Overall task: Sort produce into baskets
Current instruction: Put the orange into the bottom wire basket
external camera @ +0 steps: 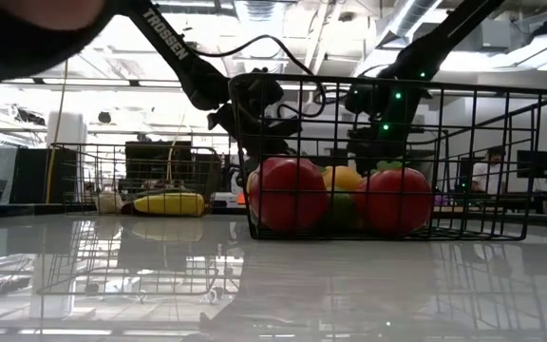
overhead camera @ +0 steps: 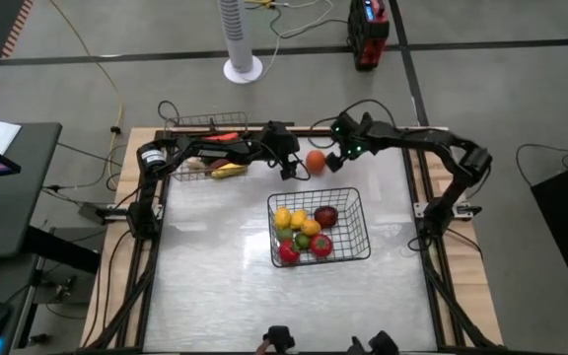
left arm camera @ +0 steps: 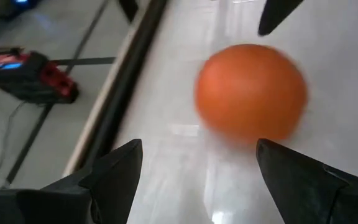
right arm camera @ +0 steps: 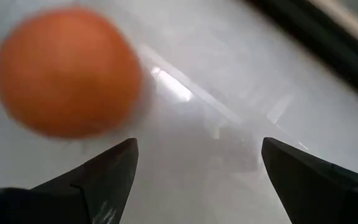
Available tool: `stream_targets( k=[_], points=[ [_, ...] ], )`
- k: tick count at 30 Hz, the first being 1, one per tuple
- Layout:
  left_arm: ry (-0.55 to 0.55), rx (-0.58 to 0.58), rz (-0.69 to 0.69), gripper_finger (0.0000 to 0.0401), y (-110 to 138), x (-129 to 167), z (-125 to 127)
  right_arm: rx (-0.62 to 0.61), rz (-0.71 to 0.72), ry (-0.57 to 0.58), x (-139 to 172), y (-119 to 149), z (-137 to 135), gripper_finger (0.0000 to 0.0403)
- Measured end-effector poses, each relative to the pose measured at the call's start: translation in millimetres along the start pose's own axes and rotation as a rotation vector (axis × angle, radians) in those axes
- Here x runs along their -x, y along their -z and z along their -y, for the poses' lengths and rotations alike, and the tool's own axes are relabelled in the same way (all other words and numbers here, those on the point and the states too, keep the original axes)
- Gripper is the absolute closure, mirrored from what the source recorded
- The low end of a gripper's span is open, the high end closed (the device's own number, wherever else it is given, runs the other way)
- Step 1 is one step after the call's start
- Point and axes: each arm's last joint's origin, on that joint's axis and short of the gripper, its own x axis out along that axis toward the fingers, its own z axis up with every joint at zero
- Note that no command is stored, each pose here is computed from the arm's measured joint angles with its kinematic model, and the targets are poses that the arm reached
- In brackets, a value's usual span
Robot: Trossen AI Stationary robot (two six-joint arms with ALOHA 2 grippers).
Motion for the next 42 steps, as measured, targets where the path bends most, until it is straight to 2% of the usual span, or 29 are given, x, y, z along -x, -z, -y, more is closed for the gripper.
stream_targets(
  k=[7,11,17,22,26,31,37,42],
  points=[
    [0.128,-0.105,-0.069,0.0097,8,1,9,0.102,0.045,-0.063,-1,0,-26,0.0033],
    [0.136,-0.161,-0.08,0.0097,10,1,9,0.178,0.083,-0.105,0,-2,-33,0.0033],
    [0.167,-0.247,-0.058,0.0097,9,1,10,0.357,0.138,-0.155,0,-6,-38,0.0033],
    [0.179,-0.263,-0.05,0.0097,9,1,10,0.449,0.146,-0.184,-9,-7,-40,0.0033],
    [0.189,-0.267,-0.07,0.0097,11,2,11,0.474,0.09,-0.238,-15,-1,-45,0.0033],
    [0.197,-0.28,-0.082,0.0097,11,5,11,0.482,0.07,-0.137,-3,0,-43,0.0033],
    [0.212,-0.247,-0.026,0.0097,-2,18,8,0.438,0.14,-0.117,4,-9,-30,0.0033],
    [0.186,-0.174,0.01,0.0097,-4,16,1,0.42,0.176,-0.212,-5,-15,-26,0.0033]
  ],
)
